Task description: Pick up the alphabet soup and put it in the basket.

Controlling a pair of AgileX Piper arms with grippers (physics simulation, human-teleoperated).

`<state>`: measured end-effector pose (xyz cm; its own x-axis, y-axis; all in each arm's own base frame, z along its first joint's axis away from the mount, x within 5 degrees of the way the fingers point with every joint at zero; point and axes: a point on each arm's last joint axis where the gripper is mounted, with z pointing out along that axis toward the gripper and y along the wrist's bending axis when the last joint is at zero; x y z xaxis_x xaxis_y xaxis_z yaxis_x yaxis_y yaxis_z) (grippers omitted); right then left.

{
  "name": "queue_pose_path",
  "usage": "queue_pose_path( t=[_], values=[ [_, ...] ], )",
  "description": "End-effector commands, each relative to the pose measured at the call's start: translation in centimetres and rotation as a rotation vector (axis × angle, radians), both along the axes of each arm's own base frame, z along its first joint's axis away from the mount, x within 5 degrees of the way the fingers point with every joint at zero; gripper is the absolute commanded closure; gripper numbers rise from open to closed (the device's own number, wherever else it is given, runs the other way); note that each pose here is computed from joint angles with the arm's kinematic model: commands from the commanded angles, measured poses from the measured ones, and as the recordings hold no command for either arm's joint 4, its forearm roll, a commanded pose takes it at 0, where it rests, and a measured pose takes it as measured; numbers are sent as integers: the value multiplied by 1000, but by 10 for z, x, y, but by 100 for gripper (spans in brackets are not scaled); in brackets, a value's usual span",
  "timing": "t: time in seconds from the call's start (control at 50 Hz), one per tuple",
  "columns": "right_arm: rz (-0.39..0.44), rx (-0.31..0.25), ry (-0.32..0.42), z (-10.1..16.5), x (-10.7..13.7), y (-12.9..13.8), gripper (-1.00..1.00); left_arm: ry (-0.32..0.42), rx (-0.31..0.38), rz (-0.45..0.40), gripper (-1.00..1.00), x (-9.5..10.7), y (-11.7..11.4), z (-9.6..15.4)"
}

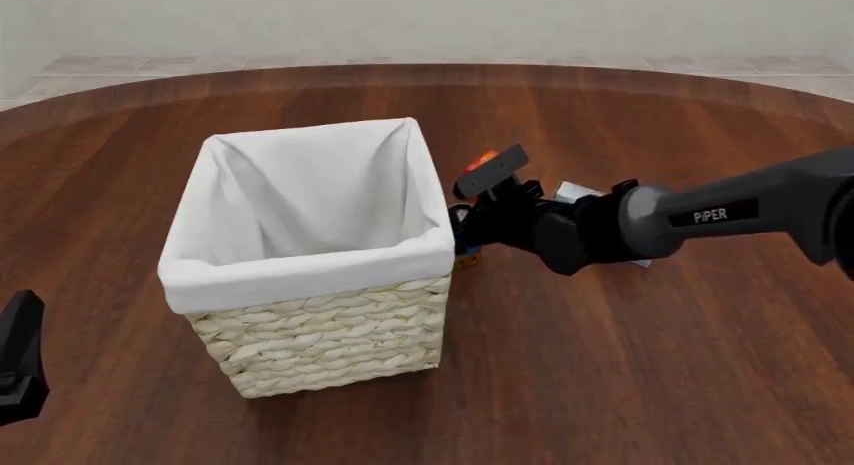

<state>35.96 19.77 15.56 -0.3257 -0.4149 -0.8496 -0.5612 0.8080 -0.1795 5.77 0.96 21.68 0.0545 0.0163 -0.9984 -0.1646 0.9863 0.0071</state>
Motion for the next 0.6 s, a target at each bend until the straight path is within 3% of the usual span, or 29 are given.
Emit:
queue_pose_path(
  t=[0.02, 0.6],
  values=[
    [-2, 1, 9, -5, 1, 1, -100, 2, 1, 0, -100, 2, 0, 0],
    [-8, 1, 19, -11, 0, -1, -100, 6, 3, -8, -100, 4, 0, -1]
  ],
)
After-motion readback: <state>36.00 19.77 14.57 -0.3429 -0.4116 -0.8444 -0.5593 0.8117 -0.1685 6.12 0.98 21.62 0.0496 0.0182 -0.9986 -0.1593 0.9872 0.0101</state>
